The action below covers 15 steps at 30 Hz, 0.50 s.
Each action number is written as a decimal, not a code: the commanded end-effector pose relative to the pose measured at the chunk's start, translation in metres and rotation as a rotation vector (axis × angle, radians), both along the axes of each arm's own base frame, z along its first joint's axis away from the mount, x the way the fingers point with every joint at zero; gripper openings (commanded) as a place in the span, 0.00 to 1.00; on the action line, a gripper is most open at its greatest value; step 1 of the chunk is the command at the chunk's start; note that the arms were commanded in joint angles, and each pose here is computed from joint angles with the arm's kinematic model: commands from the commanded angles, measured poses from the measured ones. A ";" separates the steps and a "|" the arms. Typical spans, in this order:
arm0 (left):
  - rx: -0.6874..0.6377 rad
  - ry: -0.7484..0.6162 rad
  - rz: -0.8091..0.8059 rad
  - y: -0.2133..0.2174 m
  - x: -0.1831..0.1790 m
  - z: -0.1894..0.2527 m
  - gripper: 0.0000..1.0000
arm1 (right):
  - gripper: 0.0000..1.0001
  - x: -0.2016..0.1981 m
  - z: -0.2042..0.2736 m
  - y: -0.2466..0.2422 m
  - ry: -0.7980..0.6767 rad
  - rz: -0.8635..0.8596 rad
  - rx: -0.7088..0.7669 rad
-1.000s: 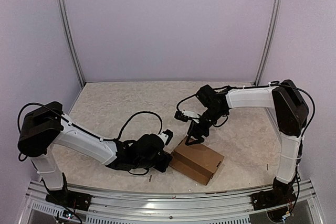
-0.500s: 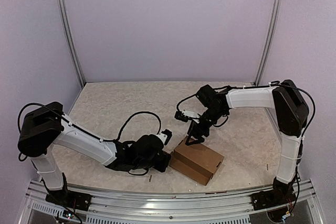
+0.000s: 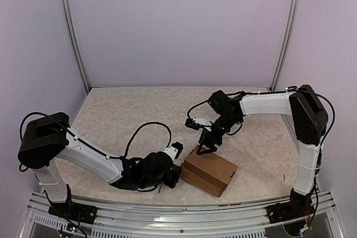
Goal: Fold the paper box
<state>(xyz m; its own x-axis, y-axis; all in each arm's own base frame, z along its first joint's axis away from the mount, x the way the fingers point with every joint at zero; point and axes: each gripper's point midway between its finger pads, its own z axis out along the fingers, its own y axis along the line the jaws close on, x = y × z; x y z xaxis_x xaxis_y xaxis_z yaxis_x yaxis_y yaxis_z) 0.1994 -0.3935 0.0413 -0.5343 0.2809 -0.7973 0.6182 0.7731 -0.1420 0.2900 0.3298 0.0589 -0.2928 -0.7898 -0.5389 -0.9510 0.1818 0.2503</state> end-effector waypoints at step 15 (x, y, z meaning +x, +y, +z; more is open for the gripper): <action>0.059 -0.018 -0.039 -0.011 0.000 -0.006 0.00 | 0.74 -0.009 -0.033 -0.021 0.027 0.006 -0.130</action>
<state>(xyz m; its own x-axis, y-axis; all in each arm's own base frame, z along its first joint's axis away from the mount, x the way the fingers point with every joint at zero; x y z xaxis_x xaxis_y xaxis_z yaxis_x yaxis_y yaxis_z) 0.2005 -0.3970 0.0383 -0.5128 0.3167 -0.7980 0.6336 0.7668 -0.1028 0.2896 0.3295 0.0585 -0.2914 -0.7914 -0.5374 -0.9513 0.1805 0.2501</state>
